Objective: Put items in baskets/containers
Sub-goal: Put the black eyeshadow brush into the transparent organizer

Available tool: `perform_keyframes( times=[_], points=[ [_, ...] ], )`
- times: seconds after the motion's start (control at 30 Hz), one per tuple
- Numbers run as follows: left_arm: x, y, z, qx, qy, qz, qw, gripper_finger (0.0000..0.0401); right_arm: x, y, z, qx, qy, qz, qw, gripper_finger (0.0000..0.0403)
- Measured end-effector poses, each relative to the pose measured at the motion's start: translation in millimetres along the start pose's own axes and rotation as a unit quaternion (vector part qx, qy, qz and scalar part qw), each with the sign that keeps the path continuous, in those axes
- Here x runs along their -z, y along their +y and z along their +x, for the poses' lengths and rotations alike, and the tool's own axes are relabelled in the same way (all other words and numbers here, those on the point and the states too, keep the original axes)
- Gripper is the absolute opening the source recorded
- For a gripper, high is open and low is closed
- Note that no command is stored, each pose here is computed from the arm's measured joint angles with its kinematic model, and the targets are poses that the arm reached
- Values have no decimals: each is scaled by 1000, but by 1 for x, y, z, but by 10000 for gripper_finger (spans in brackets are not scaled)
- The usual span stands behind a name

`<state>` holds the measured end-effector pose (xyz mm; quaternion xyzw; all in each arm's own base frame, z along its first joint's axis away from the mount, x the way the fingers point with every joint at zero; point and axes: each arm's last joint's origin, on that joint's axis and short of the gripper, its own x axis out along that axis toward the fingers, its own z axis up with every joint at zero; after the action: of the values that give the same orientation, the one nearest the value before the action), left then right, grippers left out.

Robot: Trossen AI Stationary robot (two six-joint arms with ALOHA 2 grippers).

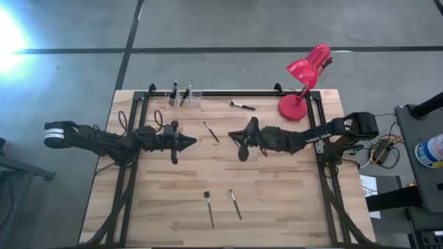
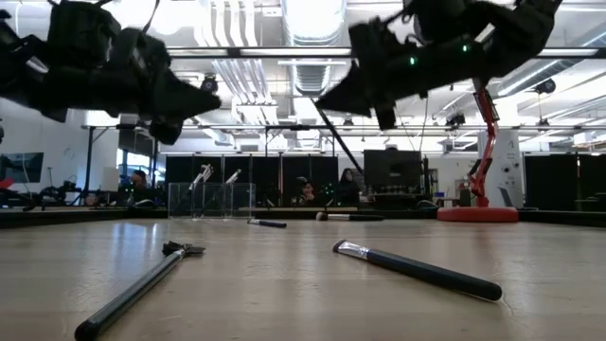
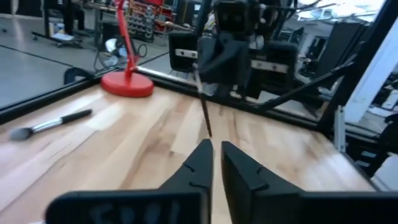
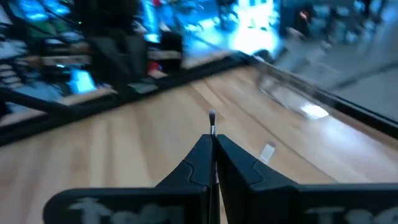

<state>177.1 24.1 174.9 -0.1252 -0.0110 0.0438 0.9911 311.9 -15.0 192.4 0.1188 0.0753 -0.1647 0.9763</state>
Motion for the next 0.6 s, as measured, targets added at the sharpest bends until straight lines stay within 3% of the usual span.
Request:
perform_keyframes(
  times=[0.3, 0.6],
  points=[
    [-22, -26, 30, 56, -14, 9, 998, 92, -15, 47, 12, -71, -82, -26, 994, 12],
    [-29, -46, 56, 81, -20, 32, 996, 104, -26, 73, 20, -102, -133, -42, 985, 12]
  ],
)
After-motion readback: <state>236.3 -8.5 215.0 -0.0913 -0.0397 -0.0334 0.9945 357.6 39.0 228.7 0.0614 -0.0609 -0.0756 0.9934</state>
